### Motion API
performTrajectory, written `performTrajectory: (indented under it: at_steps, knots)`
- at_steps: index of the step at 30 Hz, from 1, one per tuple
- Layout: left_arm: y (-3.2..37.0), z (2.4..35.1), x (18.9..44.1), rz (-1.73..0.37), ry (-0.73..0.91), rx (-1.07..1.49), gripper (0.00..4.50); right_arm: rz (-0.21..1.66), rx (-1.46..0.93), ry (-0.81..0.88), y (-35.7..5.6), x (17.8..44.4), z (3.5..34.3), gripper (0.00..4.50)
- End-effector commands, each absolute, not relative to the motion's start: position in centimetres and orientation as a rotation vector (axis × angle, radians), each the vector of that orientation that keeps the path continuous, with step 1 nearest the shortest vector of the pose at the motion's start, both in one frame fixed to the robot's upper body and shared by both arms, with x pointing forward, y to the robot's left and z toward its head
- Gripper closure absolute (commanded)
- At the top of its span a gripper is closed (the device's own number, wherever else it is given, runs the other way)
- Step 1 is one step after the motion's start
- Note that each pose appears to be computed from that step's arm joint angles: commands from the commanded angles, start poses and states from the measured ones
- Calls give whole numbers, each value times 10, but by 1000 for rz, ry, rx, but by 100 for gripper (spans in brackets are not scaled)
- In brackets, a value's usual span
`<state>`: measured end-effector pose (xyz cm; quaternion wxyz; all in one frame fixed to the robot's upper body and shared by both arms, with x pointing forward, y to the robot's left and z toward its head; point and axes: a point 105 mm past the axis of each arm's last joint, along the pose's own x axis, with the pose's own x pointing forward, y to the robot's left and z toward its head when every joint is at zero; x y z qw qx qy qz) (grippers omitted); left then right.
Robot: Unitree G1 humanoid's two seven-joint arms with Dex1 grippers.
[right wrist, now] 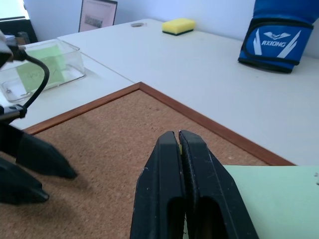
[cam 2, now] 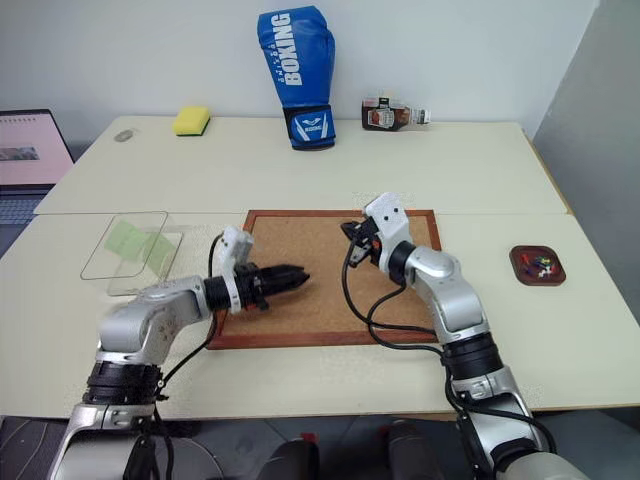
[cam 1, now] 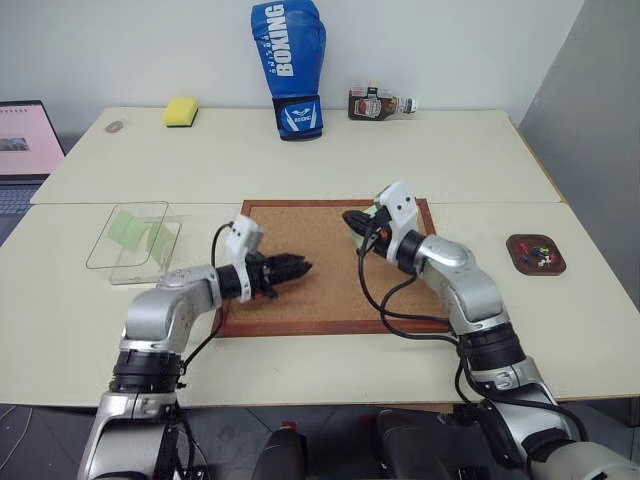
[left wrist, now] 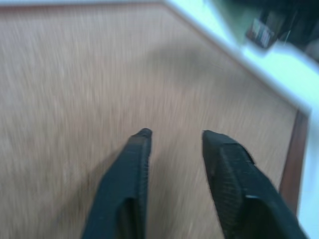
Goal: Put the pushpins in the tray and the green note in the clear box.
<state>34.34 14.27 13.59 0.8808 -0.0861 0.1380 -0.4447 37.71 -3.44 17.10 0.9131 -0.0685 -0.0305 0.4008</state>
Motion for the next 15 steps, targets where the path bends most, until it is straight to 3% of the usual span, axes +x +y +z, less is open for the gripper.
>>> performTrajectory:
  at_steps: [1,6,15]
  knots:
    - [133,149,340,-952,245,-266,188,822,-131,-136,-38,375,194,450]
    - [117,153,337,-969,243,-371,93,828,-105,-157,-36,372,204,450]
    - [95,162,339,-997,211,-533,93,907,-2,-158,-22,354,216,450]
